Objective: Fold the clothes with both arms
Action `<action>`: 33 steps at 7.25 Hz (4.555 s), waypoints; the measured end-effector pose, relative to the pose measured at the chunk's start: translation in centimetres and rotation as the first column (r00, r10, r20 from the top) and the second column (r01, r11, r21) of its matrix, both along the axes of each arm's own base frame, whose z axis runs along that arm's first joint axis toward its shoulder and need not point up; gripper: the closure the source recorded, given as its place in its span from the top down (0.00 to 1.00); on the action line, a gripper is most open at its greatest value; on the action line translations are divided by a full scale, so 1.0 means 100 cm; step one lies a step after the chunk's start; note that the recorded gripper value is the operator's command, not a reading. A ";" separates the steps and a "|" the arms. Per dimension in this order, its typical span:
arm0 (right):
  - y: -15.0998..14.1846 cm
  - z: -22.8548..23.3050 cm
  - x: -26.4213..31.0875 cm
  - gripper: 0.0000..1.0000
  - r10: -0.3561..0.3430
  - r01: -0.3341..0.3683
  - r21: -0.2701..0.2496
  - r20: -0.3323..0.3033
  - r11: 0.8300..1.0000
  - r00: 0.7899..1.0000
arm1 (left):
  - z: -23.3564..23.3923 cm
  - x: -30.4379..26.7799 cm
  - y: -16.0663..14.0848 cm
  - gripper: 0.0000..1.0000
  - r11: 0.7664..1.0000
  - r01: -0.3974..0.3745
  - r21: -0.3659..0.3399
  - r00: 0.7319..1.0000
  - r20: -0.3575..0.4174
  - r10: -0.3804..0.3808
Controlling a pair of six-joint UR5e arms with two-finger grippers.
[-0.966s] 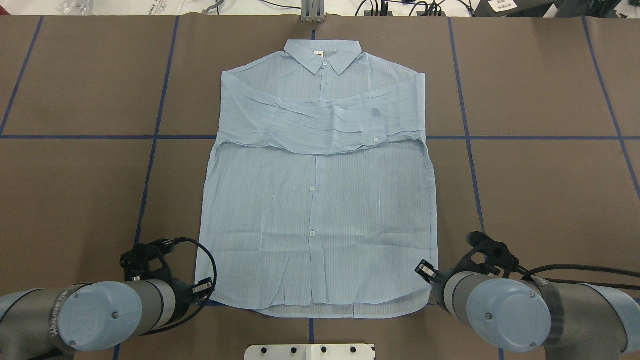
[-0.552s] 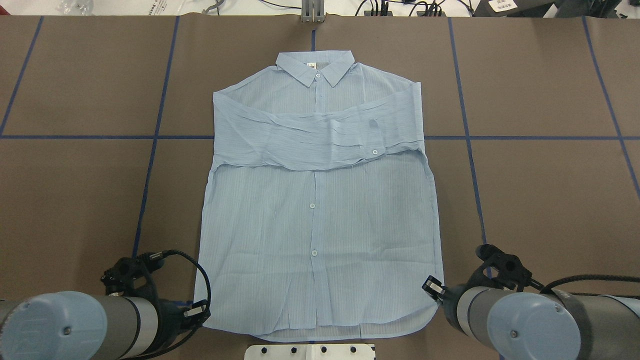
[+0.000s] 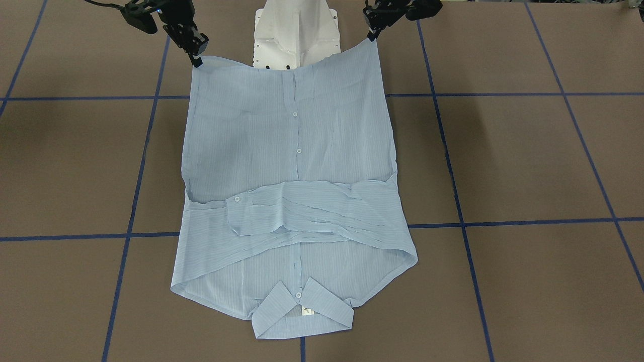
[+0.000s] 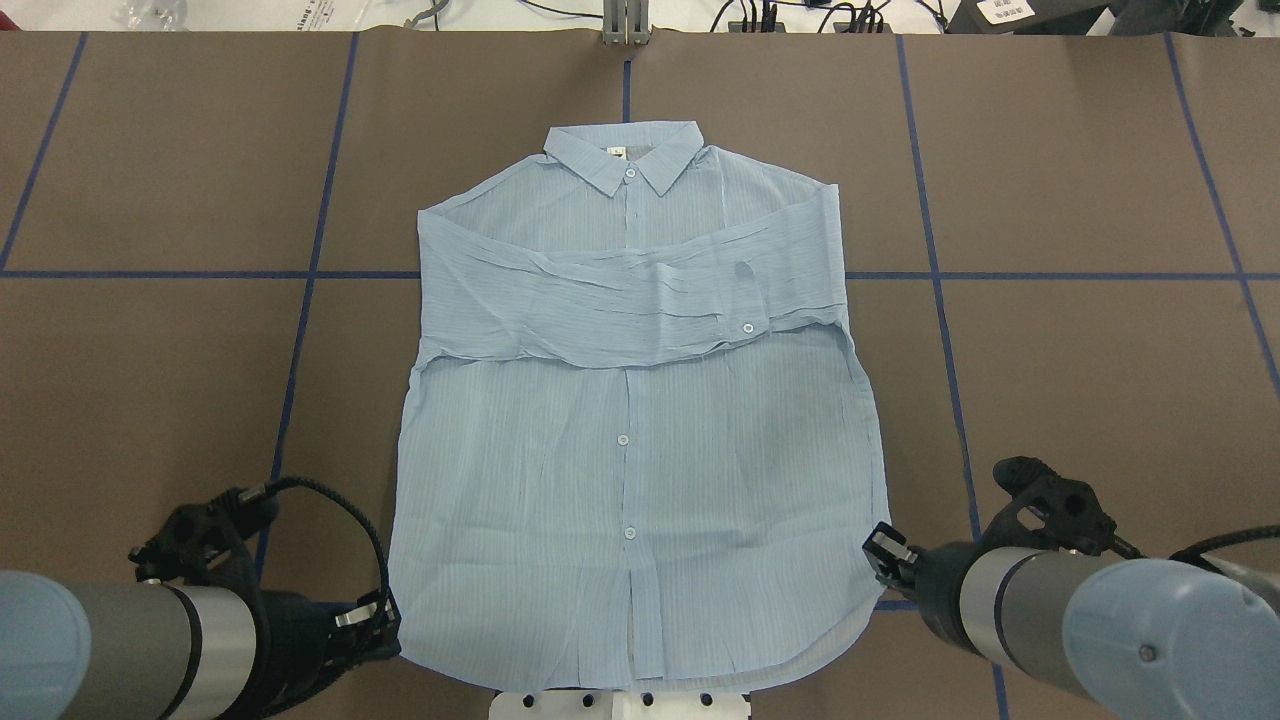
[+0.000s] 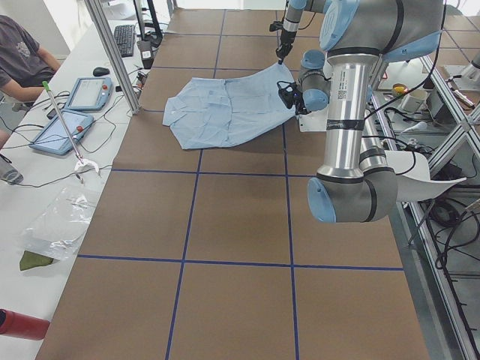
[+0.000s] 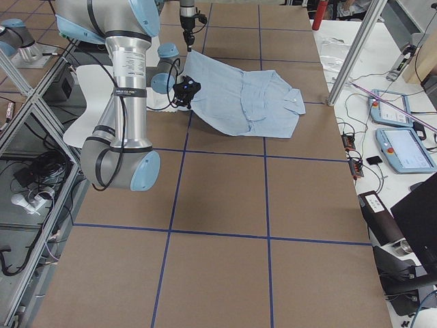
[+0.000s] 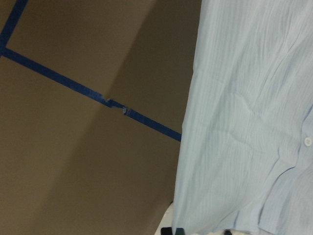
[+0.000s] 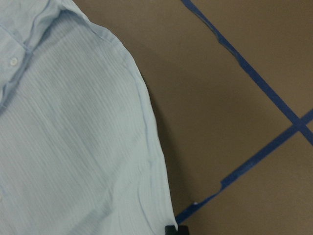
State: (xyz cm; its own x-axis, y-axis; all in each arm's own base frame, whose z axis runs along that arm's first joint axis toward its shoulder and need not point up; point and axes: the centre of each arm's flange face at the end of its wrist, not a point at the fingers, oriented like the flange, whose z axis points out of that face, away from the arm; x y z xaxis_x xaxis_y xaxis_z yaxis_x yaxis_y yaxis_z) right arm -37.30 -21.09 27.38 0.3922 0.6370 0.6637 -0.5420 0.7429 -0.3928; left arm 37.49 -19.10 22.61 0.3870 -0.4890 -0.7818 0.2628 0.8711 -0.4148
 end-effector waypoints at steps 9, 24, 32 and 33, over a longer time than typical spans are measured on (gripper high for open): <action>-0.173 -0.039 0.041 0.00 0.361 -0.363 0.067 0.045 0.929 0.932 | -0.019 -0.060 -0.249 0.00 0.964 0.267 0.021 0.964 -0.010 -0.267; -0.424 0.075 -0.088 0.58 0.333 -0.302 0.171 -0.203 0.938 0.921 | 0.132 0.051 -0.461 0.27 0.914 0.380 0.141 0.924 -0.015 -0.382; -0.231 0.119 -0.062 0.70 0.285 -0.281 0.074 -0.040 0.957 0.958 | 0.138 0.024 -0.440 0.27 0.906 0.392 0.158 0.920 -0.060 -0.387; -0.220 0.127 -0.070 0.70 0.266 -0.263 0.066 -0.051 0.963 0.963 | 0.139 0.023 -0.439 0.27 0.906 0.393 0.158 0.919 -0.058 -0.389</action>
